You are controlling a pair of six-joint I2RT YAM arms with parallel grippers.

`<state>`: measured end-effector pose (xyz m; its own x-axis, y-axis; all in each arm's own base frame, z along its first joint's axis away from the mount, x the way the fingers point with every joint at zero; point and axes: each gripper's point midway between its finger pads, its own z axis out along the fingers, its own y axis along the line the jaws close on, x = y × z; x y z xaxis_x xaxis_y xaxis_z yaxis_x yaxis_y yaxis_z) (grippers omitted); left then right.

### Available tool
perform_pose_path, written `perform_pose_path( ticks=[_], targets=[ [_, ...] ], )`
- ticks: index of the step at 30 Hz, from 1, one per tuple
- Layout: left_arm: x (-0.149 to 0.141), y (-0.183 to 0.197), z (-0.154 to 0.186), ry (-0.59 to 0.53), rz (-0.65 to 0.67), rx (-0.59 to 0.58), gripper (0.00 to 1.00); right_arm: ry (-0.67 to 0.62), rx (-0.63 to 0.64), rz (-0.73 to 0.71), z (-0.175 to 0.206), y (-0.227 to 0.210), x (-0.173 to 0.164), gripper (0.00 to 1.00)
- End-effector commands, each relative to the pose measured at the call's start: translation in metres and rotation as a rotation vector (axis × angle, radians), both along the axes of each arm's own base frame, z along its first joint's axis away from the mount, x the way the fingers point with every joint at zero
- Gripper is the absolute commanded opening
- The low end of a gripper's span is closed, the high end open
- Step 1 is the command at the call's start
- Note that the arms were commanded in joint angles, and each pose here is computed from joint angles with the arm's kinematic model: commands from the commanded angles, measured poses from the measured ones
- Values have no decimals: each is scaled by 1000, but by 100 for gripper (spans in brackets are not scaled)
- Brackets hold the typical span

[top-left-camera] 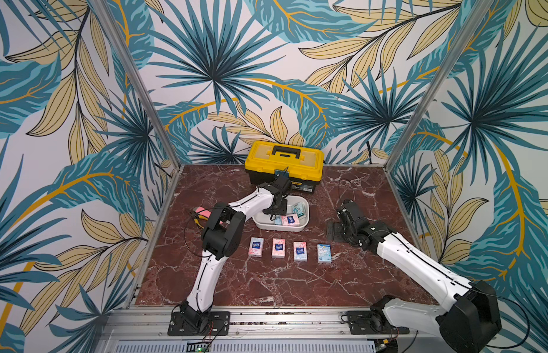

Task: Take the pocket tissues out of the storage box
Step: Pick up the pocket tissues from the storage box.

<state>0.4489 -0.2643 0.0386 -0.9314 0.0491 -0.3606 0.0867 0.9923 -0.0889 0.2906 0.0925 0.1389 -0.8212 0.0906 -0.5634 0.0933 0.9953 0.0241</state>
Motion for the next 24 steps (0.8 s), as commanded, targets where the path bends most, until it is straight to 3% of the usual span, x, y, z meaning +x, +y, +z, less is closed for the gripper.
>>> perform_pose_path(
  ticks=[1,13,24],
  targets=[
    [7,-4,37,-70,-18,-35,55,4,-18,-5,2,-3,2,99],
    [-9,5,91,-156,-35,-83,53,-10,0,-31,7,-4,4,99],
    [-58,40,143,-227,-29,-94,51,-29,22,-43,13,-2,7,99]
  ],
)
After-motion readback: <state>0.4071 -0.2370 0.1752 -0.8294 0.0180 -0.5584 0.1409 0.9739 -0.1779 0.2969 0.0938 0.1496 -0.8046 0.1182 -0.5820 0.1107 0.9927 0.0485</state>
